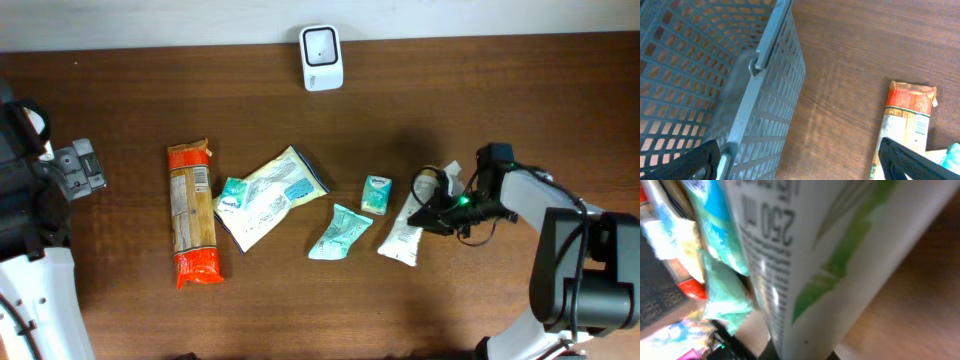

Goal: Scan the item barcode
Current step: 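Grasp the white tube on the table with the right gripper, then carry the white tube with the right gripper toward the white scanner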

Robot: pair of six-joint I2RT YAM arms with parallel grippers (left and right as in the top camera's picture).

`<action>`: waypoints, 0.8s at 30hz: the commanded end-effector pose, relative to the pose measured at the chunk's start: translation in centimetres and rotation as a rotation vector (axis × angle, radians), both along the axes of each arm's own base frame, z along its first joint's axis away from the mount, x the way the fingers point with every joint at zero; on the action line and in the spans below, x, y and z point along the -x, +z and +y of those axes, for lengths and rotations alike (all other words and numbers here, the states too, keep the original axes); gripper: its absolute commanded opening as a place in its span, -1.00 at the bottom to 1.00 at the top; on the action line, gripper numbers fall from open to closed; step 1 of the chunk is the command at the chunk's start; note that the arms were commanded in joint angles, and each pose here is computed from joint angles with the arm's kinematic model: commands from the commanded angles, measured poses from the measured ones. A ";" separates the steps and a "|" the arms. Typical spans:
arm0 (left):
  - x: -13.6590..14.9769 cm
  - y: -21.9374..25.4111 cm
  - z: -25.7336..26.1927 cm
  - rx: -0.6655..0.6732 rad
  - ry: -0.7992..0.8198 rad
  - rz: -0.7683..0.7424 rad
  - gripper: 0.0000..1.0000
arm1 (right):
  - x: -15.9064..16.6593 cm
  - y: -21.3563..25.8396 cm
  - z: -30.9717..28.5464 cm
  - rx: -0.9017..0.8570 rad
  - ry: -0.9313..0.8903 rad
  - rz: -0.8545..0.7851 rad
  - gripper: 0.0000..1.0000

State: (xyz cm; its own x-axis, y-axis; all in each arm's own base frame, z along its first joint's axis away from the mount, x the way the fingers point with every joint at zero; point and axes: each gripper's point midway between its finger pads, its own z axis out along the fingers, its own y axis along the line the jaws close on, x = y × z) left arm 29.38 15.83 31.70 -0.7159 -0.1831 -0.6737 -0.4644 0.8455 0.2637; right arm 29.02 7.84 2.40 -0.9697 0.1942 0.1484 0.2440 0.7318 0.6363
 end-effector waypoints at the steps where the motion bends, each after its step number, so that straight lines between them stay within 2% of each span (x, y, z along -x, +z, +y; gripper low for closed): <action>1: 0.2 0.3 0.2 -0.014 -0.002 0.005 0.98 | -1.8 2.5 -2.1 0.277 0.165 -0.085 -0.92; 3: 0.2 0.3 0.2 -0.014 -0.002 0.005 0.98 | -2.6 3.0 -2.3 0.476 0.301 -0.135 -0.92; 5: 0.2 0.3 0.2 -0.014 -0.002 0.005 0.99 | -2.7 3.5 0.7 0.478 0.511 -0.243 -0.88; 6: 0.2 0.3 0.2 -0.014 -0.002 0.005 0.98 | -2.4 3.5 1.8 0.472 0.589 -0.274 -0.72; 8: 0.2 0.3 0.2 -0.014 -0.002 0.005 0.98 | -2.2 3.4 2.4 0.472 0.627 -0.288 -0.49; 9: 0.2 0.3 0.2 -0.014 -0.002 0.005 0.98 | -2.3 3.4 2.3 0.471 0.621 -0.287 -0.19; 11: 0.2 0.3 0.2 -0.014 -0.002 0.005 0.98 | -2.3 3.5 2.3 0.434 0.599 -0.283 0.05; 15: 0.2 0.3 0.2 -0.014 -0.002 0.005 0.98 | -1.9 2.8 2.1 0.306 0.524 -0.238 0.40; 21: 0.2 0.3 0.2 -0.014 -0.002 0.005 0.98 | 0.2 1.7 0.1 0.010 0.271 -0.134 0.44; 24: 0.2 0.3 0.2 -0.014 -0.002 0.005 0.98 | 2.3 -0.6 0.8 -0.071 0.227 -0.130 0.39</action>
State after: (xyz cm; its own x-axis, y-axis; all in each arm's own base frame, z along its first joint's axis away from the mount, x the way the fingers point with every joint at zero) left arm 29.31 15.80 31.63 -0.7188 -0.1841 -0.6704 -0.4631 0.8460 0.2642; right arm 28.52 6.83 2.67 -0.9986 -0.0535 0.0013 -0.0418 0.7938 0.6067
